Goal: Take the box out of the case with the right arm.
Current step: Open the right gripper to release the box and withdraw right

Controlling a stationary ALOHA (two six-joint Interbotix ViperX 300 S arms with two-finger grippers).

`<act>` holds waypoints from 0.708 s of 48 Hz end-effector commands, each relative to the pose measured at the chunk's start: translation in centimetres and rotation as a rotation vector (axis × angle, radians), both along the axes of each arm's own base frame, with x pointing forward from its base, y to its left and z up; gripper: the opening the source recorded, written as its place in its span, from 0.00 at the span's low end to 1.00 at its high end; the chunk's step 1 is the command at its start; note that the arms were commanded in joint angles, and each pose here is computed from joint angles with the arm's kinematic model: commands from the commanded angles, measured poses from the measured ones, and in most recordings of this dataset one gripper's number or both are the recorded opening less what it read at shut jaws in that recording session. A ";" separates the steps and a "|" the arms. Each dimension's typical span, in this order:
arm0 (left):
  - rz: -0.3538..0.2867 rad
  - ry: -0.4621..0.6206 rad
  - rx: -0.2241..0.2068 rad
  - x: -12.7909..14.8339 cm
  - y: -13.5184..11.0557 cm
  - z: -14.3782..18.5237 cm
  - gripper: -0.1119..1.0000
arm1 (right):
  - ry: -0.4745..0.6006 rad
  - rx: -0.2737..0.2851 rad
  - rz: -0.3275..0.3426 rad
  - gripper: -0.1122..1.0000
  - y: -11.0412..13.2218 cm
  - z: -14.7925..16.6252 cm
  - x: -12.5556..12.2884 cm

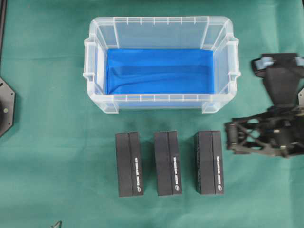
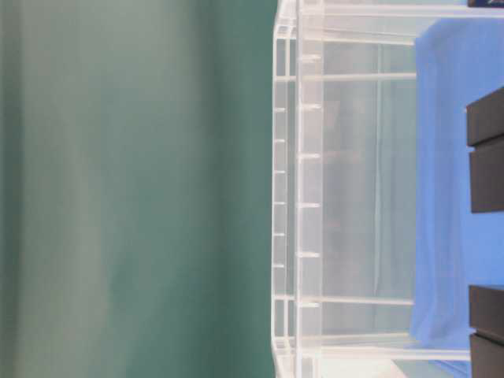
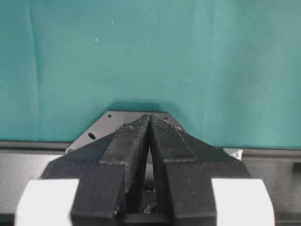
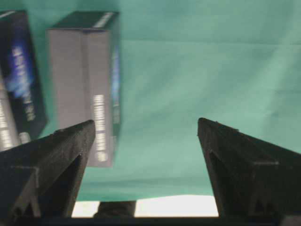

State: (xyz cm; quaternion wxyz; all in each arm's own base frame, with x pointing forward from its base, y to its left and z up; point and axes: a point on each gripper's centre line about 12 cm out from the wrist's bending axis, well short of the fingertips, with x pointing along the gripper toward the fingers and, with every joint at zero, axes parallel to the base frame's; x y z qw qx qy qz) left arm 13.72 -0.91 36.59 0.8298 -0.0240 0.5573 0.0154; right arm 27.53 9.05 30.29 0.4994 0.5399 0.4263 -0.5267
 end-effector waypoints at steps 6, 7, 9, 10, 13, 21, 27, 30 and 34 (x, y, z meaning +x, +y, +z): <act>0.000 -0.006 0.001 0.2 0.0 0.3 0.10 | -0.032 0.017 -0.011 0.87 -0.3 1.0 -4.0; 0.000 -0.008 0.001 0.2 0.0 0.3 0.10 | -0.029 0.016 -0.014 0.87 -0.4 0.9 -4.4; -0.001 -0.008 0.002 0.2 0.0 0.3 0.10 | -0.026 0.017 -0.018 0.87 -0.5 1.0 -5.0; 0.001 -0.008 0.002 0.2 0.0 0.3 0.10 | -0.022 0.016 -0.020 0.87 -0.5 1.0 -5.3; 0.001 -0.006 0.002 0.2 0.0 0.3 0.10 | -0.017 0.012 -0.026 0.87 -0.8 1.0 -6.0; 0.002 -0.006 0.000 0.2 0.0 0.3 0.10 | -0.021 0.005 -0.023 0.87 -1.0 1.1 -6.2; 0.001 -0.006 0.002 0.2 0.0 0.3 0.10 | -0.023 -0.008 -0.028 0.87 -1.3 1.0 -6.0; 0.001 -0.006 0.002 0.2 0.0 0.3 0.10 | -0.024 -0.018 -0.038 0.87 -1.8 1.0 -6.0; 0.000 -0.006 0.001 0.2 0.0 0.3 0.10 | -0.026 -0.046 -0.046 0.87 -3.0 0.9 -5.8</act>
